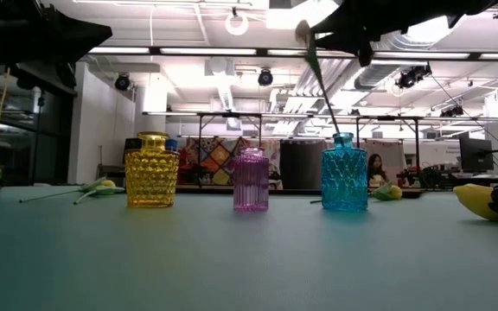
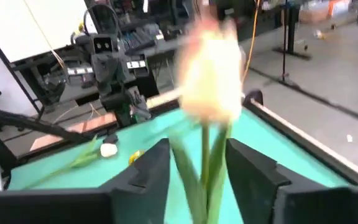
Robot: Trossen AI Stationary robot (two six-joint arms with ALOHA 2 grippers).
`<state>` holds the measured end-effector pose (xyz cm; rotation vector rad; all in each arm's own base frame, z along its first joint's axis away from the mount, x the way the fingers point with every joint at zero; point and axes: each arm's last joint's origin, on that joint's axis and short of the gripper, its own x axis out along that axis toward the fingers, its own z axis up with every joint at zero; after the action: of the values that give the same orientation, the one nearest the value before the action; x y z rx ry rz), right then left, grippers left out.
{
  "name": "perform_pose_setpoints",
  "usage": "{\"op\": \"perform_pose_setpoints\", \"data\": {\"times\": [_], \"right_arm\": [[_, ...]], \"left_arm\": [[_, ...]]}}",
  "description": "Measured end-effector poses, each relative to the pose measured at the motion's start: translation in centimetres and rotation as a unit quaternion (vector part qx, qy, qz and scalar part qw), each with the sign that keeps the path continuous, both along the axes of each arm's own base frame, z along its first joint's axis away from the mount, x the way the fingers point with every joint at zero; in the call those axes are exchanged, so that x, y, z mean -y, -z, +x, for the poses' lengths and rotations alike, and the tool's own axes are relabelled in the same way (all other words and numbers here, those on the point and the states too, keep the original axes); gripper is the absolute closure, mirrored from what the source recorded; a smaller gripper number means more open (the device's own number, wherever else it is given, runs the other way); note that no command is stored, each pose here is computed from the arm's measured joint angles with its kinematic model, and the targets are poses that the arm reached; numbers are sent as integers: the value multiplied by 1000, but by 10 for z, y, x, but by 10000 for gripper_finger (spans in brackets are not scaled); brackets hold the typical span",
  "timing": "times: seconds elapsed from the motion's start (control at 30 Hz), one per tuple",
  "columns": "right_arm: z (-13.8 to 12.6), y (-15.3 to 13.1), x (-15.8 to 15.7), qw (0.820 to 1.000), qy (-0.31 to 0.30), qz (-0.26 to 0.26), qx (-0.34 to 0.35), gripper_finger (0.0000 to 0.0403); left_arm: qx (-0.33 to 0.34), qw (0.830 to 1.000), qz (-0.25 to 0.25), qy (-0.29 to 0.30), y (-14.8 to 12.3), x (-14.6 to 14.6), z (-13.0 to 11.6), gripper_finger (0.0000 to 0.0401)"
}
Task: Sort flowers into vase by color
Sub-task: Put the top light orange tulip into the blue flower vase, then put the right light orange tulip into the blue flower vase
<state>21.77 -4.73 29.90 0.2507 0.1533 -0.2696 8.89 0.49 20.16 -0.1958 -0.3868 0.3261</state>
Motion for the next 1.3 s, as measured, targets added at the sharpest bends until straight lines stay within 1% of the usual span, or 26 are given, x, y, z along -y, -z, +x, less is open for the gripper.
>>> {"op": "perform_pose_setpoints", "data": {"times": [0.1,0.2,0.3,0.37,0.4,0.43,0.53,0.6,0.67,0.77,0.9,0.97,1.07,1.1,1.17,1.23,1.3], "right_arm": [[-10,1,-2,999,4,25,-25,226],[-22,3,-6,997,-5,65,-51,207],[-37,6,-12,987,-40,132,-81,195],[-46,10,-17,971,-73,197,-112,190],[-51,13,-20,958,-89,237,-132,189],[-55,16,-24,941,-104,282,-154,188],[-67,25,-38,875,-124,407,-230,187],[-72,31,-49,835,-118,457,-283,187],[-77,36,-62,799,-97,490,-336,187],[-84,44,-80,753,-26,523,-399,187],[-89,55,-100,699,71,544,-459,187],[-88,61,-111,674,100,547,-487,187],[-85,69,-129,639,118,544,-531,187],[-83,73,-135,631,117,540,-544,187],[-80,80,-148,621,109,528,-569,187],[-75,87,-160,619,98,515,-585,187],[-70,96,-173,622,82,503,-595,187]], "left_arm": [[0,1000,0,0,0,0,0,401],[0,1000,0,0,0,0,0,401],[0,1000,0,0,0,0,0,401],[0,1000,0,0,0,0,0,401],[0,1000,0,0,0,0,0,401],[0,1000,0,0,0,0,0,401],[0,1000,0,0,0,0,0,401],[0,1000,0,0,0,0,0,401],[0,1000,0,0,0,0,0,401],[0,1000,0,0,0,0,0,401],[0,1000,0,0,0,0,0,401],[0,1000,0,0,0,0,0,401],[0,1000,0,0,0,0,0,401],[0,1000,0,0,0,0,0,401],[0,1000,0,0,0,0,0,401],[0,1000,0,0,0,0,0,401],[0,1000,0,0,0,0,0,401]]}}
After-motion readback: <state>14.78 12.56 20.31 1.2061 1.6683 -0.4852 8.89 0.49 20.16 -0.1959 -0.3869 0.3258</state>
